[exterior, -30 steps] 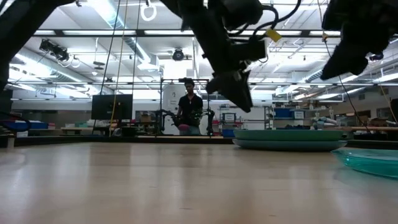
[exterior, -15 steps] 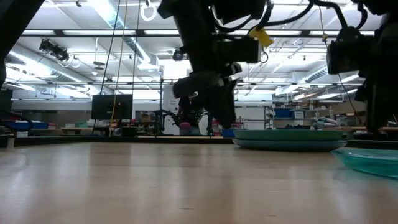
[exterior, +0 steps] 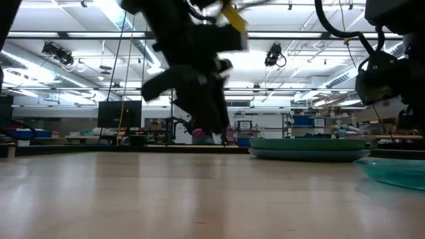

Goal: Stack plastic plates
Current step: Stack the blue transparent plate on the green transparent plate

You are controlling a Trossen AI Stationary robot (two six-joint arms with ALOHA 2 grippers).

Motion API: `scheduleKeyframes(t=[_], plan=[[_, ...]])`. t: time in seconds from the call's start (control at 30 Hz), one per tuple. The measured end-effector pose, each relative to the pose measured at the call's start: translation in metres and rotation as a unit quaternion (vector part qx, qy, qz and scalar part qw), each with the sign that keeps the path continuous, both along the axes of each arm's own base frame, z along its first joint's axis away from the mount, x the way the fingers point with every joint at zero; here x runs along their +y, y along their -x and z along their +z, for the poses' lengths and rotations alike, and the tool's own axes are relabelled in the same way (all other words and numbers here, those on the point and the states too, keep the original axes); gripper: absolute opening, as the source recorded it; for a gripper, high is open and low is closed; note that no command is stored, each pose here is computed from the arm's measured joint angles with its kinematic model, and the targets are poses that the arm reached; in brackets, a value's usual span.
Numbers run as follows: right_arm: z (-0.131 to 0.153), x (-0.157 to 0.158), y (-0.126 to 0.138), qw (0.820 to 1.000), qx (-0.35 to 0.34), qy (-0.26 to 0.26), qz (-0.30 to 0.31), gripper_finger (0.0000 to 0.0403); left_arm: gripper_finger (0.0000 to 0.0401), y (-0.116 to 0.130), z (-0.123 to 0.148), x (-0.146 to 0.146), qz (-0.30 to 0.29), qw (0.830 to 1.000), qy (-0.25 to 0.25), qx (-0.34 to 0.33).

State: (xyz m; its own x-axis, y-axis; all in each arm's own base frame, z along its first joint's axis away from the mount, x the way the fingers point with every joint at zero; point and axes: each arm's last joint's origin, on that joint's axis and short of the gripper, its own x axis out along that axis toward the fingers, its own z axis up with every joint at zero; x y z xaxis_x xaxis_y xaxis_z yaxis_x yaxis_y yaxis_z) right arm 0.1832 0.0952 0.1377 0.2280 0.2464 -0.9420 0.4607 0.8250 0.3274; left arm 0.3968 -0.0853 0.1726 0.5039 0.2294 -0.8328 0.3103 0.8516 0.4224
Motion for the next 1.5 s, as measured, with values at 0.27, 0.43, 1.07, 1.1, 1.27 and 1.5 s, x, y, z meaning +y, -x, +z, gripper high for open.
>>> scheduleKeyframes(t=[0.27, 0.43, 1.07, 1.1, 1.27, 1.5], plan=[[-0.008, 0.002, -0.004, 1.000, 0.013, -0.006, -0.006, 0.0110, 0.0141, 0.044, 0.022, 0.008, 0.054, 0.996, 0.034, -0.068], [-0.008, 0.001, -0.004, 1.000, 0.016, -0.002, -0.011, 0.0050, 0.0141, 0.061, 0.026, 0.012, 0.083, 0.994, 0.042, -0.064], [0.056, -0.073, -0.006, 0.991, -0.127, 0.009, -0.041, 0.0005, 0.0141, 0.088, 0.036, 0.009, 0.037, 0.981, 0.089, -0.168], [0.059, -0.081, -0.004, 0.989, -0.138, 0.012, -0.047, 0.0005, 0.0141, 0.089, 0.034, 0.011, 0.039, 0.978, 0.094, -0.181], [0.065, -0.120, 0.004, 0.985, -0.150, 0.022, -0.085, 0.0005, 0.0141, 0.108, 0.030, 0.025, 0.060, 0.967, 0.115, -0.221], [0.061, -0.167, 0.017, 0.978, -0.150, 0.035, -0.142, 0.0004, 0.0141, 0.137, 0.033, 0.046, 0.098, 0.949, 0.149, -0.260]])
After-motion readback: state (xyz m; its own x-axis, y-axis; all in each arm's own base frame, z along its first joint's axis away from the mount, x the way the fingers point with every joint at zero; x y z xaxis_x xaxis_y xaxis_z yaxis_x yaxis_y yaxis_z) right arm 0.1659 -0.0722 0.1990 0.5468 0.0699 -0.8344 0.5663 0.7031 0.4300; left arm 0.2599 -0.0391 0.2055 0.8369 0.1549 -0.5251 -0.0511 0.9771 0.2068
